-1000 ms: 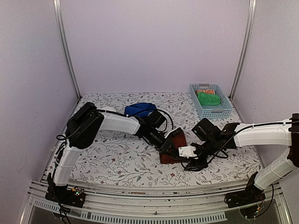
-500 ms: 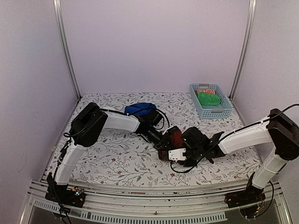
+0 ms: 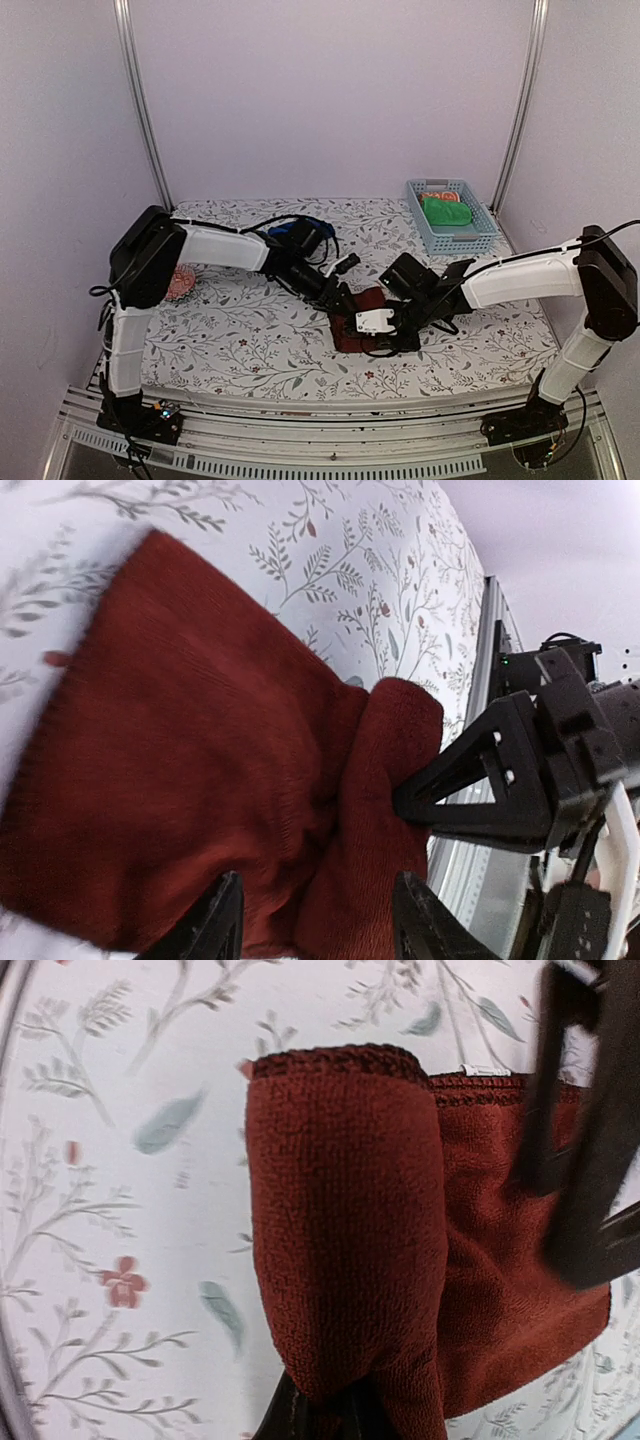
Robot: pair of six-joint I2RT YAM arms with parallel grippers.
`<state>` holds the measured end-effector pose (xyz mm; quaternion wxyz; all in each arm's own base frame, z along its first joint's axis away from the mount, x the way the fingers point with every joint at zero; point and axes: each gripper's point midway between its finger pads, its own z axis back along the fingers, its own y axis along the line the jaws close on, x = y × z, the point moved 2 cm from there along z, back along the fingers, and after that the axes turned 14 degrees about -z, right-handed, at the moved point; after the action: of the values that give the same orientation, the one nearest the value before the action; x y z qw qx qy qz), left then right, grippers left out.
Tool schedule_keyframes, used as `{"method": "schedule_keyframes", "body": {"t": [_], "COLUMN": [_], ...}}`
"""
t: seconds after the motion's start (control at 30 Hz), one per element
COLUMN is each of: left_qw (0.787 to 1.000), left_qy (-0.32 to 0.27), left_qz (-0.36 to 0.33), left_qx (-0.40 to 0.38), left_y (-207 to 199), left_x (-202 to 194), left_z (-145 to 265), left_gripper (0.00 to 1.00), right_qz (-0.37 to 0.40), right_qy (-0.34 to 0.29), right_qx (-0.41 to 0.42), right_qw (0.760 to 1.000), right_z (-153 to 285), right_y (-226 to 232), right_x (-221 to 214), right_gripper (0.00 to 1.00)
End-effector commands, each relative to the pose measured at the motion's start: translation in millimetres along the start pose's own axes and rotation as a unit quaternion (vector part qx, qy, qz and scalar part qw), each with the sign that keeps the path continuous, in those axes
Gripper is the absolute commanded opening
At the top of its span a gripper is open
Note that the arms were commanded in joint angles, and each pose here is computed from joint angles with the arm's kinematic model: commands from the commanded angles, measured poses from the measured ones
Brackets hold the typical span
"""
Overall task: Roll the towels
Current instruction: Roll the towel at the center of the board.
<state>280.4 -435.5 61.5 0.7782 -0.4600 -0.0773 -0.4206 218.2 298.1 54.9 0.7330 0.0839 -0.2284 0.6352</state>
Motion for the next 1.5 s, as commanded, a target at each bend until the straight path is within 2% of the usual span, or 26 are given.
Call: {"method": "schedule_keyframes", "body": {"t": [0.0, 0.13, 0.2, 0.33, 0.47, 0.57, 0.73, 0.9, 0.97, 1.2, 1.3, 1.4, 1.47], "left_qw": [0.98, 0.954, 0.94, 0.892, 0.845, 0.838, 0.818, 0.787, 0.783, 0.792, 0.788, 0.784, 0.793], "left_qy": [-0.077, -0.146, -0.155, -0.189, -0.209, -0.165, -0.062, 0.02, 0.035, 0.109, 0.138, 0.152, 0.141], "left_qz": [-0.087, -0.12, -0.145, -0.246, -0.362, -0.411, -0.48, -0.513, -0.526, -0.504, -0.491, -0.474, -0.463], "left_qx": [0.159, 0.233, 0.268, 0.33, 0.335, 0.319, 0.312, 0.341, 0.33, 0.326, 0.343, 0.37, 0.37], "left_y": [-4.7, -28.2, -37.2, -81.4, -129.6, -141.2, -138.3, -105.4, -98.2, -60.3, -43.0, -31.8, -34.7], "left_x": [19.9, -1.3, -27.7, -57.2, -82.0, -87.9, -72.4, -65.3, -67.7, -82.6, -94.3, -98.8, -98.4], "left_z": [71.5, 114.6, 121.2, 130.7, 122.0, 98.9, 42.5, 3.3, -9.9, -38.4, -41.5, -36.8, -32.8], "left_gripper": [0.53, 0.52, 0.52, 0.51, 0.54, 0.59, 0.62, 0.62, 0.63, 0.58, 0.52, 0.39, 0.31], "right_qz": [-0.092, -0.134, -0.15, -0.177, -0.205, -0.223, -0.235, -0.242, -0.241, -0.251, -0.255, -0.267, -0.263], "right_qy": [0.093, 0.128, 0.141, 0.146, 0.156, 0.168, 0.184, 0.186, 0.184, 0.179, 0.17, 0.137, 0.083], "right_qx": [0.203, 0.298, 0.332, 0.382, 0.419, 0.44, 0.427, 0.423, 0.421, 0.42, 0.423, 0.433, 0.431], "right_qw": [0.97, 0.936, 0.921, 0.895, 0.87, 0.854, 0.853, 0.853, 0.855, 0.853, 0.853, 0.85, 0.859], "right_z": [23.6, 27.6, 26.0, 16.5, 2.8, -9.0, -39.7, -46.1, -47.2, -49.2, -43.1, -22.2, 9.4], "right_y": [62.1, 77.9, 80.6, 66.3, 44.5, 31.5, 13.6, 10.2, 9.4, 8.1, 6.6, -2.7, -17.0], "right_x": [-18.6, -15.5, -15.3, -1.8, 4.7, 4.1, -1.7, -3.4, -2.2, -0.9, 1.1, 10.0, 24.4], "right_gripper": [0.03, 0.03, 0.03, 0.03, 0.03, 0.03, 0.03, 0.04, 0.04, 0.04, 0.06, 0.12, 0.26]}}
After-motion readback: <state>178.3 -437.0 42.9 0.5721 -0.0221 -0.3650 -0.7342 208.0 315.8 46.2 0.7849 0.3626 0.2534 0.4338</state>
